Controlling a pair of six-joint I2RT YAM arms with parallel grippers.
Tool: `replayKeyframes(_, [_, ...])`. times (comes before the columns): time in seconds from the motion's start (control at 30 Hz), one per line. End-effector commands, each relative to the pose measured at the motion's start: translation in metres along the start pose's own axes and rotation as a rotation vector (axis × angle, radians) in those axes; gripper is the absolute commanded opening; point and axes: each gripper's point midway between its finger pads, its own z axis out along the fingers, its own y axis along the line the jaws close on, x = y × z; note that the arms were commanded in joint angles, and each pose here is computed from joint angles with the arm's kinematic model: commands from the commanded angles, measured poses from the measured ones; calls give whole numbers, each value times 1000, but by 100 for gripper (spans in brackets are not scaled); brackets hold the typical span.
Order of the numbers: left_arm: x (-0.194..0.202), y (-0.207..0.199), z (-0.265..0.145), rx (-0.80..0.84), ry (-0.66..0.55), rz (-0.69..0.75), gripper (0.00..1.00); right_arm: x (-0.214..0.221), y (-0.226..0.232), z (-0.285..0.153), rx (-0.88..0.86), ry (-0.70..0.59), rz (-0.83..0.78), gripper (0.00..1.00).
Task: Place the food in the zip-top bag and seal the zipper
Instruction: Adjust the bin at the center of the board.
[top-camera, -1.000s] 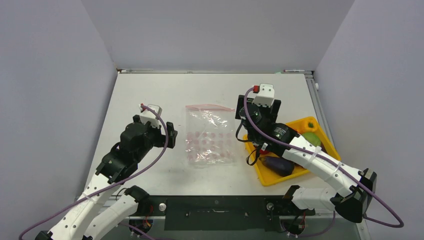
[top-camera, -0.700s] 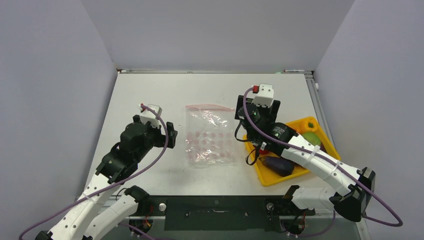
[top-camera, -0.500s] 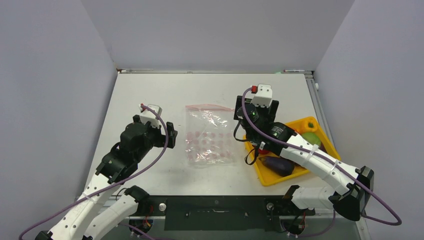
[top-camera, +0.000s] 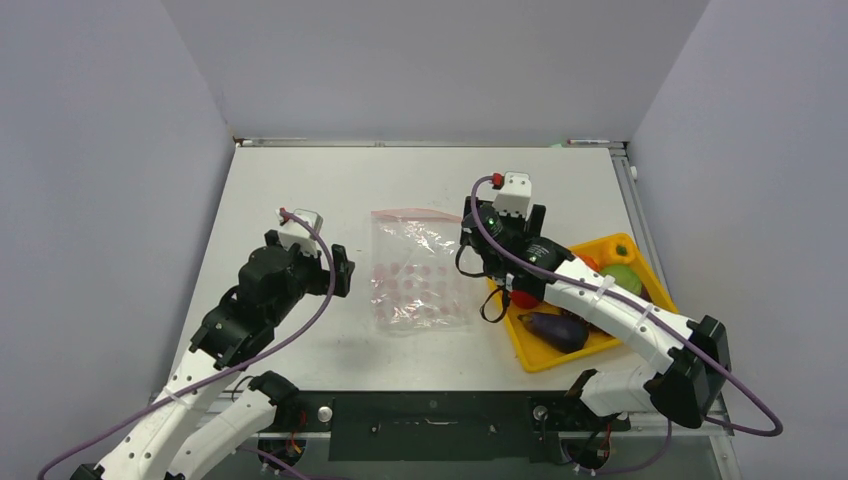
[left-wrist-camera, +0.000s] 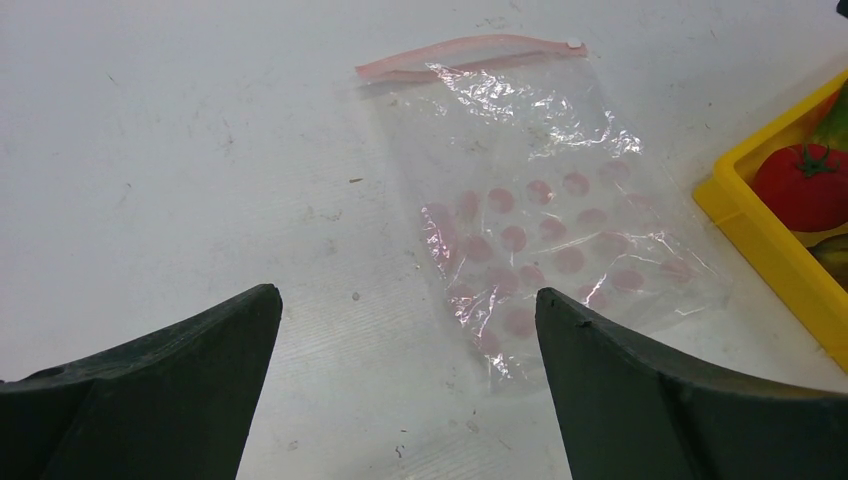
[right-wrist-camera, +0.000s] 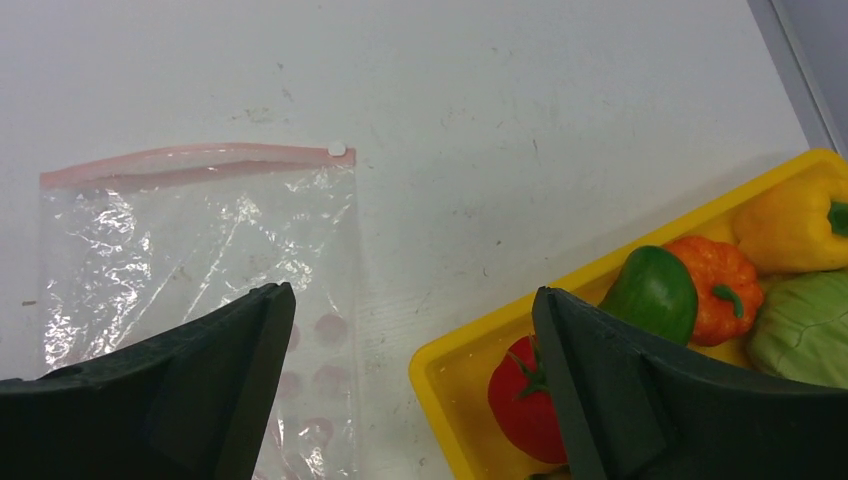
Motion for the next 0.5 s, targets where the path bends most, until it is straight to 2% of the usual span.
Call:
replayKeyframes(0.0, [-27, -4, -8, 22, -86, -32, 96, 8, 0, 12, 3, 64, 50, 94])
replayKeyframes(0.23, [-27, -4, -9, 22, -91, -33, 96, 37, -6, 37, 14, 176, 96, 98])
replayKeyframes(0.47, [-28, -5, -9, 27, -92, -32, 96, 59, -21, 52, 89, 228, 133, 90])
